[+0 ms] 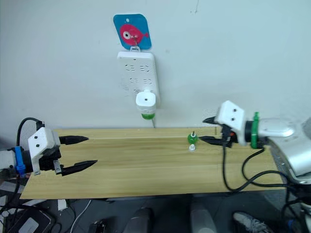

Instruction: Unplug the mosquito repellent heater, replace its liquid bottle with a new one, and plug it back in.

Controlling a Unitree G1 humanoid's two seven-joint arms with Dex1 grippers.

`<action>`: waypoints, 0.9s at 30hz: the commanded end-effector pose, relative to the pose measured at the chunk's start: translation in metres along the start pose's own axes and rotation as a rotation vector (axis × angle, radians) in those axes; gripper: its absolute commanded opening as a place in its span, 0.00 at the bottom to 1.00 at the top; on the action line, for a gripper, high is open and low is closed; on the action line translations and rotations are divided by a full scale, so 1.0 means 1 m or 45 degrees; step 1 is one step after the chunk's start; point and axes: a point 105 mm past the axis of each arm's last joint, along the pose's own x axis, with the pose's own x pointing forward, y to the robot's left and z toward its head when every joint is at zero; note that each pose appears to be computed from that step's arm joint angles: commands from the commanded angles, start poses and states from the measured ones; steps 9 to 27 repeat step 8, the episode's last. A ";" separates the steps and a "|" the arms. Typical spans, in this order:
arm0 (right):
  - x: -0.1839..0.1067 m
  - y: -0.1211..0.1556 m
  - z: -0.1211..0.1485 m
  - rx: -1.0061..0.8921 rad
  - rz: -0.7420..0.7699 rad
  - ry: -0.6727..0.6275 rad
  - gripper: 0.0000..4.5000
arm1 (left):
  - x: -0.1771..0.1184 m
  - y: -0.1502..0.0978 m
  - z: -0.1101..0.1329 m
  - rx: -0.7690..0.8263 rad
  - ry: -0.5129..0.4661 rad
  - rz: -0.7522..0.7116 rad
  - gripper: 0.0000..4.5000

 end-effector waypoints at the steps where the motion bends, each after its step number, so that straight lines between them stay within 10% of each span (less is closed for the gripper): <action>1: -0.019 -0.006 -0.003 -0.082 0.006 0.041 0.99 | -0.006 0.011 0.000 0.018 0.065 0.076 1.00; 27: -0.023 -0.009 0.003 -0.095 0.018 -0.026 0.99 | -0.007 0.010 0.007 0.003 0.022 0.065 1.00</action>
